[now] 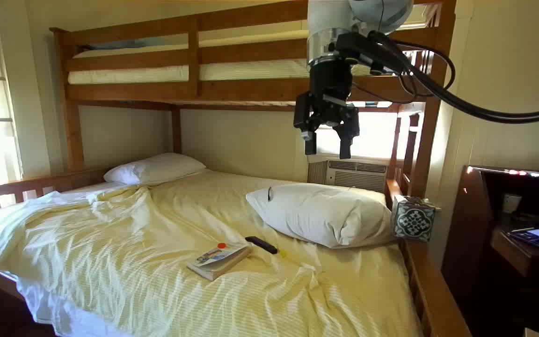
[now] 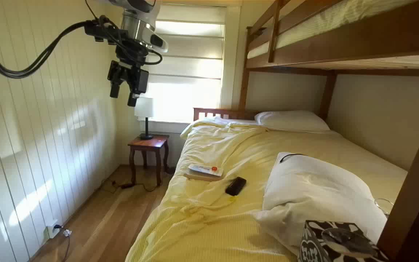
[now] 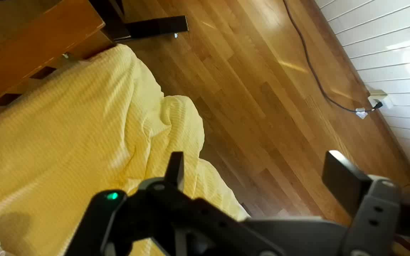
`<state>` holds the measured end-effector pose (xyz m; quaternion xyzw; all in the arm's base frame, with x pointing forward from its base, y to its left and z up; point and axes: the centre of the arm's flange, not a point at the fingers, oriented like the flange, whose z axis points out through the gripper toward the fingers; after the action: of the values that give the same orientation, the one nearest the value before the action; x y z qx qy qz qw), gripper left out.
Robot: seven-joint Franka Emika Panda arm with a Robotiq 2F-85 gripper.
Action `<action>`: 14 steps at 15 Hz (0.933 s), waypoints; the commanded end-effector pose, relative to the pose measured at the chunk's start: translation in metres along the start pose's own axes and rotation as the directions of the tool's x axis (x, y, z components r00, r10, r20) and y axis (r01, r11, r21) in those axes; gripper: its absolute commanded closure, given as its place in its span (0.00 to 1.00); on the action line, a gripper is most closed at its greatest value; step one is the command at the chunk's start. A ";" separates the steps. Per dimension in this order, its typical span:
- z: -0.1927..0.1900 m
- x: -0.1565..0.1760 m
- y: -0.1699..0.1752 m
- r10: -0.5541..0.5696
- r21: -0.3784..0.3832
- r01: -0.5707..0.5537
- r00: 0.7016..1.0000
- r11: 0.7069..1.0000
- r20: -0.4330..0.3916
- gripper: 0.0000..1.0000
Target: Pick up the hanger and lean it on the pillow
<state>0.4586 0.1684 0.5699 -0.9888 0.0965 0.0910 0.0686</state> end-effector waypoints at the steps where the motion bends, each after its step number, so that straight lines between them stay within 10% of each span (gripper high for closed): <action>1: 0.000 0.000 0.000 0.000 0.000 0.000 1.000 1.000 0.000 0.00; 14: 0.003 -0.001 0.003 -0.020 -0.010 0.020 0.999 1.000 0.033 0.00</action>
<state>0.4566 0.1659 0.5666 -0.9885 0.0849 0.1069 0.0657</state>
